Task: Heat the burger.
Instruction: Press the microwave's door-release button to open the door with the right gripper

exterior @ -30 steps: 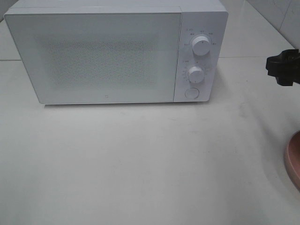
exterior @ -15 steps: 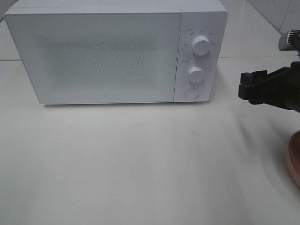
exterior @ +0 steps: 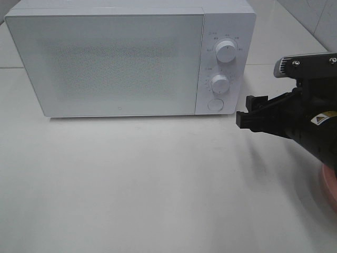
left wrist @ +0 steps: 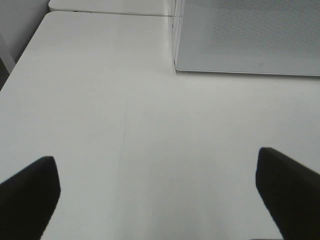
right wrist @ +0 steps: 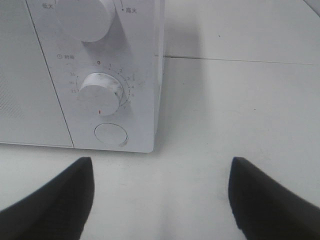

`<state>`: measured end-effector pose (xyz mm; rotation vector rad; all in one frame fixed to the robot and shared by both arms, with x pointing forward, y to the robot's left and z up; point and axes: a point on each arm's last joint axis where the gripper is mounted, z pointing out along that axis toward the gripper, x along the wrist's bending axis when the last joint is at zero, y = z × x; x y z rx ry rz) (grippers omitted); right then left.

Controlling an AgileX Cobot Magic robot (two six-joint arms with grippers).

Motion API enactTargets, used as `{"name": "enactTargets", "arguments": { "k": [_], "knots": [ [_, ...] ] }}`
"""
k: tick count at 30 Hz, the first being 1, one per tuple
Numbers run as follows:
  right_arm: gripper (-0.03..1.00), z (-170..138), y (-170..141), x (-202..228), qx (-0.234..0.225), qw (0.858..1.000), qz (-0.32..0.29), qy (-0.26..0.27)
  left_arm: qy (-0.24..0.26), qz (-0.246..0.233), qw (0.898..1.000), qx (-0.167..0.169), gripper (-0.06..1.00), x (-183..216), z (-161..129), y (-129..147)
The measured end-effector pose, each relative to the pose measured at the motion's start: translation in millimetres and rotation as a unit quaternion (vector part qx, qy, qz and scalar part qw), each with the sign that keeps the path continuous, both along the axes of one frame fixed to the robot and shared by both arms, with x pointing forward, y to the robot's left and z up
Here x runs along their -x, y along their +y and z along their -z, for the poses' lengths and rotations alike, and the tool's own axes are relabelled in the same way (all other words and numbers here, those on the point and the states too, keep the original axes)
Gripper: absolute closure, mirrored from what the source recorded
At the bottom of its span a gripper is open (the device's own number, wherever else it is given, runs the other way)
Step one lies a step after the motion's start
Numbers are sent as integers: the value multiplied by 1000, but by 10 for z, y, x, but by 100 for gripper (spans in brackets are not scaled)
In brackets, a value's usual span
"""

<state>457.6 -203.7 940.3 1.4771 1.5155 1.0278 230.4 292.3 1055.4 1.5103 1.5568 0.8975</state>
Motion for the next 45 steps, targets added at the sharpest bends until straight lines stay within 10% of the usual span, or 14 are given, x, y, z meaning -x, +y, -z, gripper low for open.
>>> {"name": "enactTargets", "arguments": {
  "k": [24,32,43,45],
  "knots": [
    [24,219,369,4,-4,1000,10,21,0,0,1000,0,-4,0,0,0],
    [32,219,369,4,-109,992,56,24,0,0,1000,0,-4,0,0,0],
    [61,219,369,4,-356,920,163,29,0,0,1000,0,-4,0,0,0],
    [72,219,369,4,-442,874,200,31,0,0,1000,0,-4,0,0,0]
  ]
}}
